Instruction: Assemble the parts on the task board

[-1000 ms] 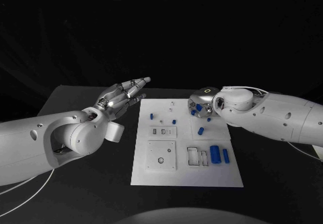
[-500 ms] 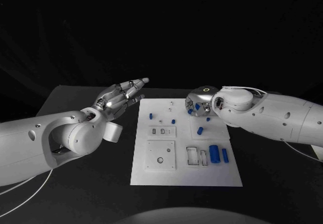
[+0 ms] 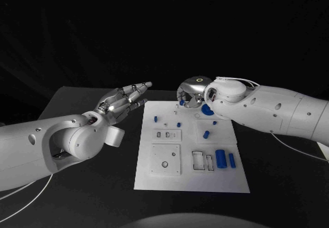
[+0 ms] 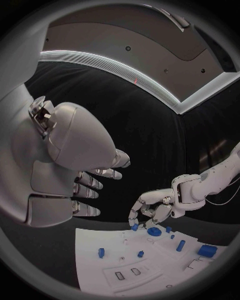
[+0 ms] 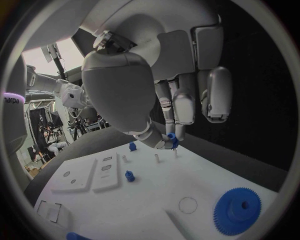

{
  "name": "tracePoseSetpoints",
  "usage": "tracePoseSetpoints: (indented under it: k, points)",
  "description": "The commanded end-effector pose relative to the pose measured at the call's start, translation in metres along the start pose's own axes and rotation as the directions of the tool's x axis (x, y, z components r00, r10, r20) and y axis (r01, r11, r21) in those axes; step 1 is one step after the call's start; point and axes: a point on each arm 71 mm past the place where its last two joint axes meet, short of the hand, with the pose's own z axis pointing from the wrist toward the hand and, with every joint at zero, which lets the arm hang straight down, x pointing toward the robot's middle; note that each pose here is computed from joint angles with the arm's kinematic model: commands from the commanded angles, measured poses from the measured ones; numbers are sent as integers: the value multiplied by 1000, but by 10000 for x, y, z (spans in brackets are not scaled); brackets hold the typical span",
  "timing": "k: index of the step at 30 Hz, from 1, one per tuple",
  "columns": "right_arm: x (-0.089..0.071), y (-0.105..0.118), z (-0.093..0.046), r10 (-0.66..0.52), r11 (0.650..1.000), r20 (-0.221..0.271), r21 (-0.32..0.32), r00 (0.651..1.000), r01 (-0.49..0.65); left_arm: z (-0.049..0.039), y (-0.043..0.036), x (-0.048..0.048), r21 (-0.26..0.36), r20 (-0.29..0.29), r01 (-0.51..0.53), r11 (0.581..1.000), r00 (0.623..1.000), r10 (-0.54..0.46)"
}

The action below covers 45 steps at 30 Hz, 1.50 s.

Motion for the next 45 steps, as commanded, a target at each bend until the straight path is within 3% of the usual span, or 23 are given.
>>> tracePoseSetpoints:
  k: [1, 11, 36, 45]
  points:
    - [-10, -15, 51, 37, 999, -12, 16, 999, -36, -7, -8, 19, -1, -6, -3, 1000, 1000, 3]
    - [1, -33, 234, 55, 997, -29, 53, 998, -53, -13, -12, 29, -1, -4, -4, 1000, 1000, 4]
    - [117, 14, 318, 45, 996, -97, 76, 994, -38, 36, 12, 113, -13, -32, 12, 1000, 999, -12]
    - [141, 12, 323, 46, 996, -112, 79, 993, -37, 46, 16, 100, -16, -24, 19, 1000, 1000, -19]
